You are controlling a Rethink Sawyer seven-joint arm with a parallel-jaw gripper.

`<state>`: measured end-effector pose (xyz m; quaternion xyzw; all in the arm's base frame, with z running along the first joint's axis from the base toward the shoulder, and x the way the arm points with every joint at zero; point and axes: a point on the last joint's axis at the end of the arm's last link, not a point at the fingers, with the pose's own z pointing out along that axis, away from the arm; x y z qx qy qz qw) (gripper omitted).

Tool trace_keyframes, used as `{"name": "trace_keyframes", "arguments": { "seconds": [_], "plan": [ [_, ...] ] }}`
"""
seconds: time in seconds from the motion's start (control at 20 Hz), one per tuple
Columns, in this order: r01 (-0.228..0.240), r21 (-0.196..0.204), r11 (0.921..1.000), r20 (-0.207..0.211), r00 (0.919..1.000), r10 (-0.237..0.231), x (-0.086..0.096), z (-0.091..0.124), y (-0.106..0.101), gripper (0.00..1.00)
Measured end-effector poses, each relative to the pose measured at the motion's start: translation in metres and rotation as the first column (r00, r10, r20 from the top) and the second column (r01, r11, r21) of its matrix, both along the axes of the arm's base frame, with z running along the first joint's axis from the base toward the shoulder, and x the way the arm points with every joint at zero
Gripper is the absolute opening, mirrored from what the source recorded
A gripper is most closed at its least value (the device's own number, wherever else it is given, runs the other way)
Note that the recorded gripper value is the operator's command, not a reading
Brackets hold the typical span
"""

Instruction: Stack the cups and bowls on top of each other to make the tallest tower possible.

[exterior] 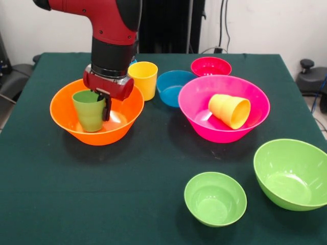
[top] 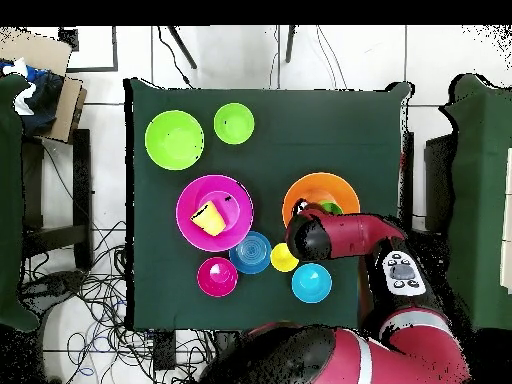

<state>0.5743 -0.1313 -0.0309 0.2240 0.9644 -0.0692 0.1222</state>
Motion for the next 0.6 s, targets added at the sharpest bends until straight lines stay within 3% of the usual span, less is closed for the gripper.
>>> {"name": "trace_keyframes", "arguments": {
  "seconds": [0.6],
  "plan": [
    [-0.001,0.005,1.0,0.003,1.0,0.001,0.0013,-0.0003,0.0015,0.0]
  ]
}}
